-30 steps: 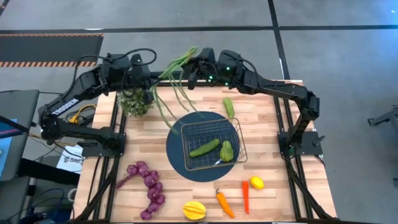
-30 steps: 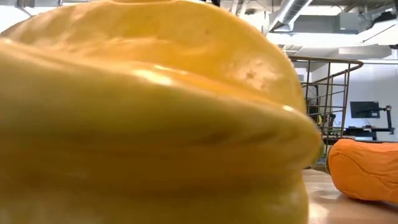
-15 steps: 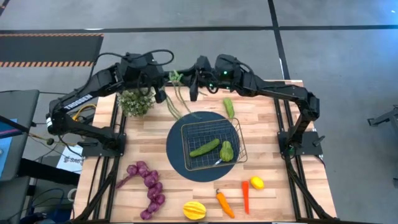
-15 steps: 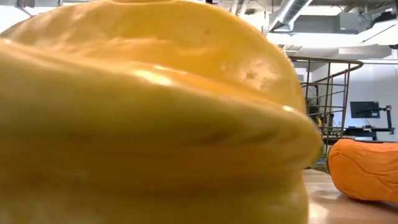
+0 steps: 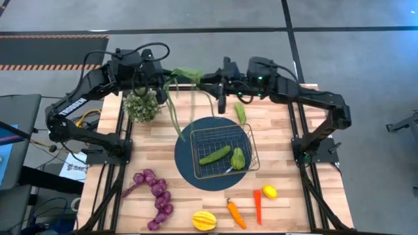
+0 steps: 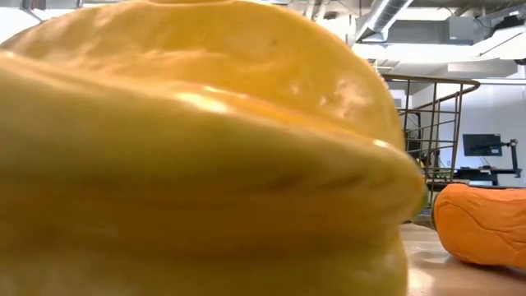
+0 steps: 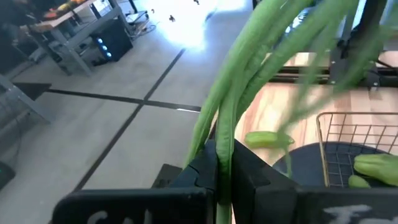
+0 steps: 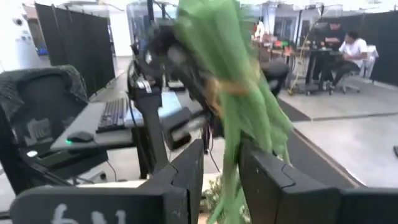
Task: Build produce basket
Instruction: Put the green beans into the gold wire basket
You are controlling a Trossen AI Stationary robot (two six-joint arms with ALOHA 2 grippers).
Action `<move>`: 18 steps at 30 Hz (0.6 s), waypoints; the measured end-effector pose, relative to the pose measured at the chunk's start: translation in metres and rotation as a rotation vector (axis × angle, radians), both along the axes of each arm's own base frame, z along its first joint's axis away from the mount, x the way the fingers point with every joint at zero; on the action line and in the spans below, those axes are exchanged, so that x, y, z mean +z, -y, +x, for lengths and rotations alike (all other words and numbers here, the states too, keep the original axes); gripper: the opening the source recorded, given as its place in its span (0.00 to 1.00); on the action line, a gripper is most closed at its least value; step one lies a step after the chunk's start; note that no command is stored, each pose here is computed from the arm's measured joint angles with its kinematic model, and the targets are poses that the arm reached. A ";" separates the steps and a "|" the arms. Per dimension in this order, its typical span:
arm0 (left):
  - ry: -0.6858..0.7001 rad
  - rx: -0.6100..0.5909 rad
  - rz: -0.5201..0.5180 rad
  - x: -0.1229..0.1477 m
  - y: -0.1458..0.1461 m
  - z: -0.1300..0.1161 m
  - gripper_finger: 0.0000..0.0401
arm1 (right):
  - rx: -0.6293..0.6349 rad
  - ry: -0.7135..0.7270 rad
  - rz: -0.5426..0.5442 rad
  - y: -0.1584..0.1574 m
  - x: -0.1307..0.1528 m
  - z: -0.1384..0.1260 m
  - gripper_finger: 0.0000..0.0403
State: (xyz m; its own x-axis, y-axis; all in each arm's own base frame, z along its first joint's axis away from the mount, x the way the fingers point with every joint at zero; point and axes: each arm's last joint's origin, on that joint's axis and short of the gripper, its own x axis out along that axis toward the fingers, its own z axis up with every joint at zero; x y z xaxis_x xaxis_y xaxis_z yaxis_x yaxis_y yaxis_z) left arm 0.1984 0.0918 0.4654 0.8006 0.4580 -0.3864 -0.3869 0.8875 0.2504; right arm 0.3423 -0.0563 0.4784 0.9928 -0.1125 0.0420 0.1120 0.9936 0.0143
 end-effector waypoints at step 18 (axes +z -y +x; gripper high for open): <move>0.054 -0.088 -0.023 0.002 0.020 0.015 0.00 | 0.007 0.047 -0.057 -0.003 -0.007 0.018 0.17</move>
